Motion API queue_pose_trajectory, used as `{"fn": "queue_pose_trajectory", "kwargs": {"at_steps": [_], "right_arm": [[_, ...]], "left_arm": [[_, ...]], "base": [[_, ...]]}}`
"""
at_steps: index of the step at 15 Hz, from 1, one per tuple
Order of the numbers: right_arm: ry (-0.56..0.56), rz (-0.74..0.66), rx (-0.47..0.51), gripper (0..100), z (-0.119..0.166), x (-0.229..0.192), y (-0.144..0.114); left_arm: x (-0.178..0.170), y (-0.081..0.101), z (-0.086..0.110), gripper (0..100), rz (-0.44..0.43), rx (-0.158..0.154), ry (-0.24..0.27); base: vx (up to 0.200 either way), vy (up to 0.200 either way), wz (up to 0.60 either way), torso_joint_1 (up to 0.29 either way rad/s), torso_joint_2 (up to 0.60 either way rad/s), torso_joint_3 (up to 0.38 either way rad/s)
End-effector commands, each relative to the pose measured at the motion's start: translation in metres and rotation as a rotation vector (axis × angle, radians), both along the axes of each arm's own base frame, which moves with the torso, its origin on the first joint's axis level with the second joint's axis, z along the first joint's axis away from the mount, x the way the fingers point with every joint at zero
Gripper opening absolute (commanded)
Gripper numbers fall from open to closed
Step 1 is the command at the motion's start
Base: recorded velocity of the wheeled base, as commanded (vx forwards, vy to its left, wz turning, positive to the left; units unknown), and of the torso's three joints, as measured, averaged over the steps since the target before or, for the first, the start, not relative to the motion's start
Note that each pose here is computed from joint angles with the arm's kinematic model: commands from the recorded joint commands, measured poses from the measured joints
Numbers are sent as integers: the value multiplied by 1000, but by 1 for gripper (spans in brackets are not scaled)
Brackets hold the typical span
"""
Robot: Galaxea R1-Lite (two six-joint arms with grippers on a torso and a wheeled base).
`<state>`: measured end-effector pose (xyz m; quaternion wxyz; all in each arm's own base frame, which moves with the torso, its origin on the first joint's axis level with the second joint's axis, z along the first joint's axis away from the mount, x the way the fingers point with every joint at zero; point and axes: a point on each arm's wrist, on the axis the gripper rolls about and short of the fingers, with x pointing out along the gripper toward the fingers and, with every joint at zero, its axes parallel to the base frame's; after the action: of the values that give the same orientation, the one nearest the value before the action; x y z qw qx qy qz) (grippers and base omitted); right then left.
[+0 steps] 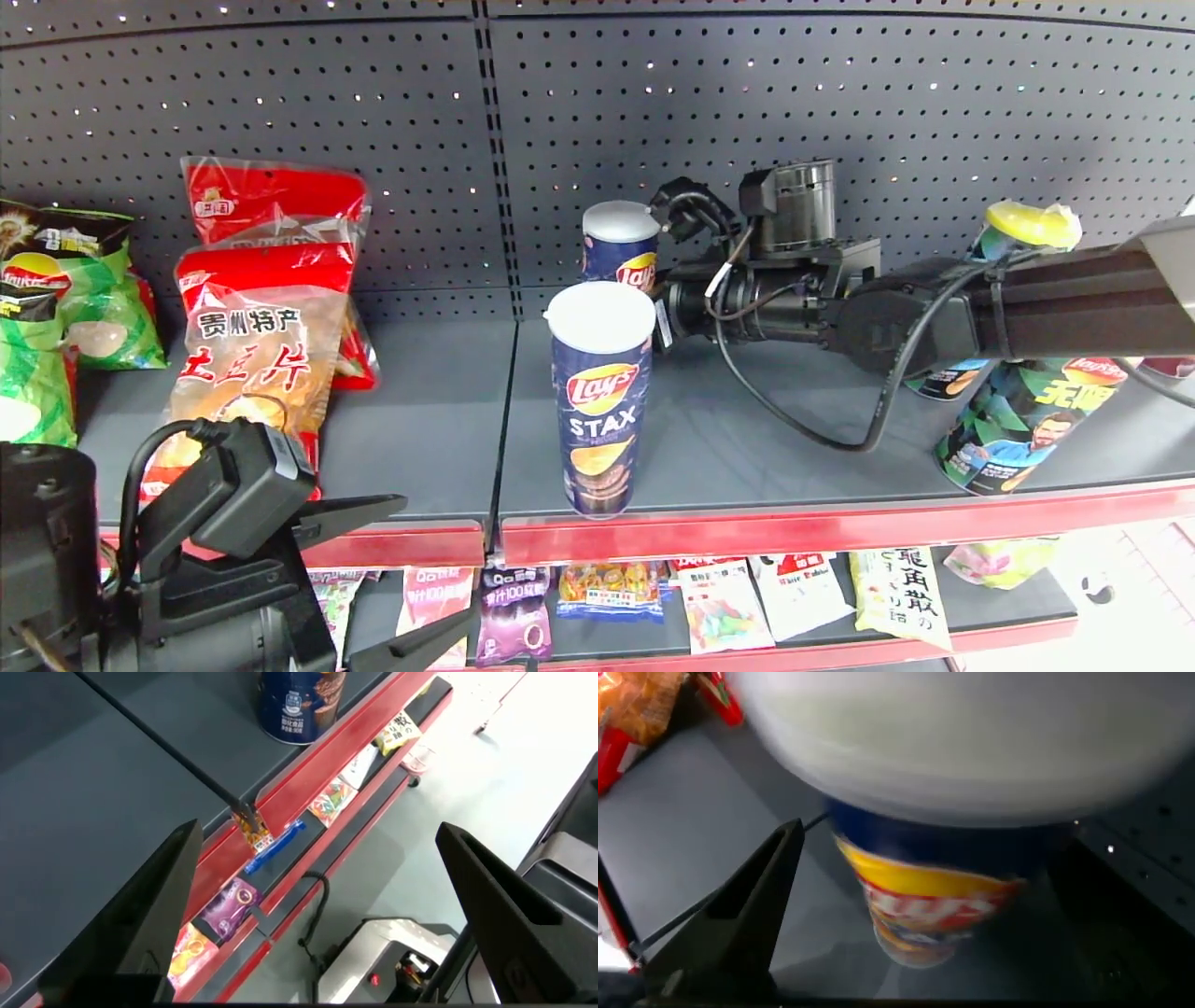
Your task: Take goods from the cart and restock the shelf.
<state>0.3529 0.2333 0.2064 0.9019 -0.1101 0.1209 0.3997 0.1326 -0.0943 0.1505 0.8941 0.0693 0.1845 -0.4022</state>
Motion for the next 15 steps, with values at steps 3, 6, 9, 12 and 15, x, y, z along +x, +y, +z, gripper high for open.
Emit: {"fn": "queue_pose_trajectory", "kwargs": {"at_steps": [3,6,9,12,15], "right_arm": [[14,-80,-34,100,11,-36,-32],[58,-129,-62,100,5,-70,-54],[86,-141,-47,100,7,-116,-78],[71,-108,-41,100,6,-171,-105],[41,-96,-21,100,3,-208,-128]], "left_arm": [[7,-5,4,100,1,-3,-6],[21,-7,-1,100,44,22,19],[42,-9,-5,100,109,51,42],[63,-19,-11,100,129,81,66],[73,-28,-15,100,114,92,78]], "base": [[0,0,0,0,0,0],[0,0,0,0,0,0],[0,0,0,0,0,0],[0,0,0,0,0,0],[0,0,0,0,0,0]]}}
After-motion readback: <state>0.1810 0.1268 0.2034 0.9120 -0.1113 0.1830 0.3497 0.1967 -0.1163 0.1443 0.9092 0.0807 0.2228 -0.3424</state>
